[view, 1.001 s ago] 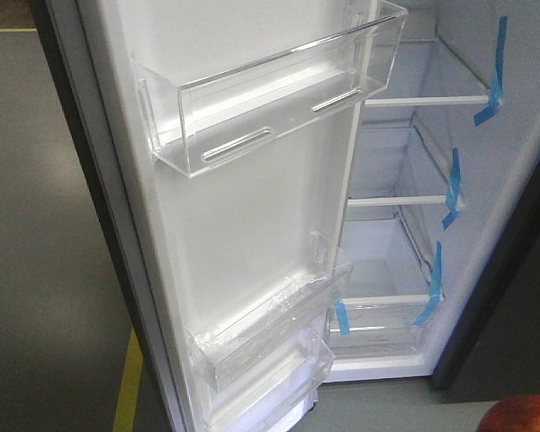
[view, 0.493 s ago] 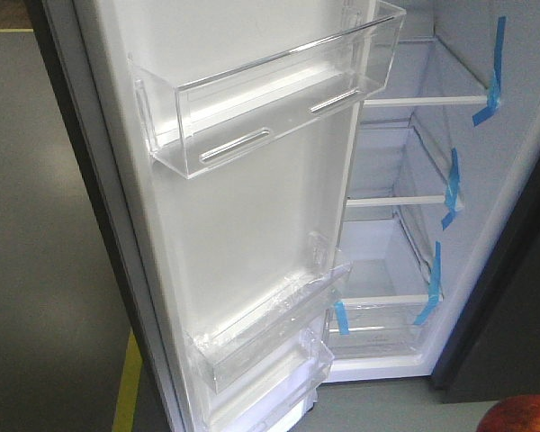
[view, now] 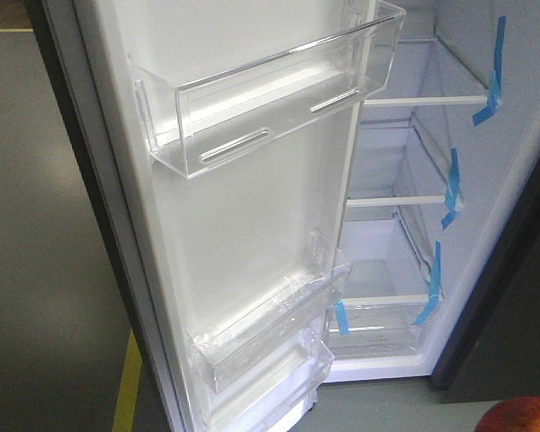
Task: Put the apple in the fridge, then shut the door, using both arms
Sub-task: 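Raise the right gripper with the apple over the top door bin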
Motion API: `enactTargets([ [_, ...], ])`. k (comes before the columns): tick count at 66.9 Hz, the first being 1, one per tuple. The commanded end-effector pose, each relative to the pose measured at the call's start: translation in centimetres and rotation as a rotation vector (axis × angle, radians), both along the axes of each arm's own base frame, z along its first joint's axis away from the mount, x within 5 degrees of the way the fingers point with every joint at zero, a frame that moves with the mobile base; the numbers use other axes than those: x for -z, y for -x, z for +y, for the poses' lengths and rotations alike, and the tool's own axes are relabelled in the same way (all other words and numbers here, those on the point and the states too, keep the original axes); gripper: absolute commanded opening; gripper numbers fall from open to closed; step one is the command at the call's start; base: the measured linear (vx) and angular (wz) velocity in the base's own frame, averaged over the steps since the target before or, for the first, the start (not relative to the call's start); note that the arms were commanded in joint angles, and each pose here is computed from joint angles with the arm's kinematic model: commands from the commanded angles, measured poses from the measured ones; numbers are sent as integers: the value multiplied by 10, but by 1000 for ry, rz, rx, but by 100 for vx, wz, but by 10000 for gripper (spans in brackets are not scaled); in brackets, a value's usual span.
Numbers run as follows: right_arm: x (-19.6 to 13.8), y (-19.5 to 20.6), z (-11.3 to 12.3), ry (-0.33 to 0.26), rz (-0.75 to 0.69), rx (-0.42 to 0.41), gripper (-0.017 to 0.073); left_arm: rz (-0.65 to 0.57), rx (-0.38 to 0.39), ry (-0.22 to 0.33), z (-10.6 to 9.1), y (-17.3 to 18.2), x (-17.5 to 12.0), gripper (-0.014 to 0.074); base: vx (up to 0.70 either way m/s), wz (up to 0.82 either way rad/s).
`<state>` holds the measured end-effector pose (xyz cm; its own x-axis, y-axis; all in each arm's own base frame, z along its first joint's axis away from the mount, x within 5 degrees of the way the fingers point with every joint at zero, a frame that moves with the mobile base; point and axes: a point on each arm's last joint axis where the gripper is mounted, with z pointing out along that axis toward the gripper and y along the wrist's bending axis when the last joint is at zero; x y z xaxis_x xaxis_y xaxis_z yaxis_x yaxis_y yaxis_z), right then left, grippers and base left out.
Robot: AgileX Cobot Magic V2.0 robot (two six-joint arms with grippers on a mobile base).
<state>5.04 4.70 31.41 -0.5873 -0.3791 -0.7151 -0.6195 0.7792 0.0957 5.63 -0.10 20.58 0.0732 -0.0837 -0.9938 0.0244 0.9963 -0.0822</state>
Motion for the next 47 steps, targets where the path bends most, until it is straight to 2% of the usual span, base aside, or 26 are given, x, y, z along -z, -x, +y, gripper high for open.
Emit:
enactTargets([
  [1, -13, -4, 4, -77, -66, 8, 213, -95, 2, 14, 0, 3, -12, -6, 0, 0],
  [12, -27, -11, 7, -124, -138, 28, 214, -95, 2, 14, 0, 3, -12, -6, 0, 0],
  [18, -40, -19, 10, -131, -156, 34, 214, -95, 2, 14, 0, 3, -12, -6, 0, 0],
  [33, -88, -54, 24, -113, -205, 43, 214, -95, 2, 14, 0, 3, -12, -6, 0, 0],
  [47, -140, -89, 41, -169, -328, 53, 214, -95, 2, 14, 0, 3, -12, -6, 0, 0],
])
